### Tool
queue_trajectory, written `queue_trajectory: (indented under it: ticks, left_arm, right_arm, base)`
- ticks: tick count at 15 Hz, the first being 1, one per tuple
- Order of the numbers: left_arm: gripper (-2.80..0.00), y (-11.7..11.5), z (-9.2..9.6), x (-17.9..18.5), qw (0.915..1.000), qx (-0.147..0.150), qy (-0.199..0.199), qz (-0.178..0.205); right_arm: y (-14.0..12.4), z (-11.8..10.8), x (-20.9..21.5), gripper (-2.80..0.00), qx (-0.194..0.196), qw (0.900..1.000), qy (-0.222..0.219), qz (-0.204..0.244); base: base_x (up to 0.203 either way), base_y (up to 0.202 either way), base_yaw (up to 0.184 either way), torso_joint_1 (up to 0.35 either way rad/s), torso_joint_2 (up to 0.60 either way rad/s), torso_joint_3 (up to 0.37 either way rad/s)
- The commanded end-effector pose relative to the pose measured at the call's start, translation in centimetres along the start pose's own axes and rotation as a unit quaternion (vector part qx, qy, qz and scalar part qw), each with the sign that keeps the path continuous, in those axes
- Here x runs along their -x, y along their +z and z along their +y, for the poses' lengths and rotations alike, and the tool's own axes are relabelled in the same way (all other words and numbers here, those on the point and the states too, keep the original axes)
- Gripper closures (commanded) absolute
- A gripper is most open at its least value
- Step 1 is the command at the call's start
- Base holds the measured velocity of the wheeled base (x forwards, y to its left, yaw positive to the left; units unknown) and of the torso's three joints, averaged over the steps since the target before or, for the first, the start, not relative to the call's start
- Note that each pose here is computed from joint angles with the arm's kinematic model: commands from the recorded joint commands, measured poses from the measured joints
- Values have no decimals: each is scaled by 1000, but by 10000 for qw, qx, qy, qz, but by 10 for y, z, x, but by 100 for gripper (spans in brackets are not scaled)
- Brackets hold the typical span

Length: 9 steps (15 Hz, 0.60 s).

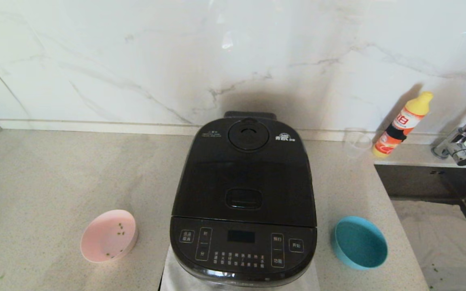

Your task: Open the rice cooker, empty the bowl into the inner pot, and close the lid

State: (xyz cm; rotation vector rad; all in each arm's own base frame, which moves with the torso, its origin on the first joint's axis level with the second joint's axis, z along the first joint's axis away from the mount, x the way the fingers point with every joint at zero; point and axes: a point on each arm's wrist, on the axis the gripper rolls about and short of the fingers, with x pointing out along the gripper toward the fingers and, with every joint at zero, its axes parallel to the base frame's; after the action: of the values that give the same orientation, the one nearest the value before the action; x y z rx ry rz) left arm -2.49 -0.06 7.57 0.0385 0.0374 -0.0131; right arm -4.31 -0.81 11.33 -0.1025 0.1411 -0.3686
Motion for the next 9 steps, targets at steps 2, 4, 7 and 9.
queue_trajectory:
  ticks: [2,4,7,9]
  left_arm:
    - [0,0,0,0,10000,18,0,4]
    - [0,0,0,0,10000,11,0,11]
    - [0,0,0,0,10000,11,0,4]
    - [0,0,0,0,10000,11,0,11]
  right_arm:
    - [-33,18,-17,0,-81,9810,1875,-497]
    - [-34,19,-18,0,-59,9788,1984,-502]
    - [-34,19,-18,0,-60,9788,1983,-507]
    - [-34,19,-18,0,-65,9788,1983,-508]
  base:
    - [0,0,0,0,0,0]
    - [0,0,0,0,0,0]
    - [0,0,0,0,0,0]
    - [0,0,0,0,0,0]
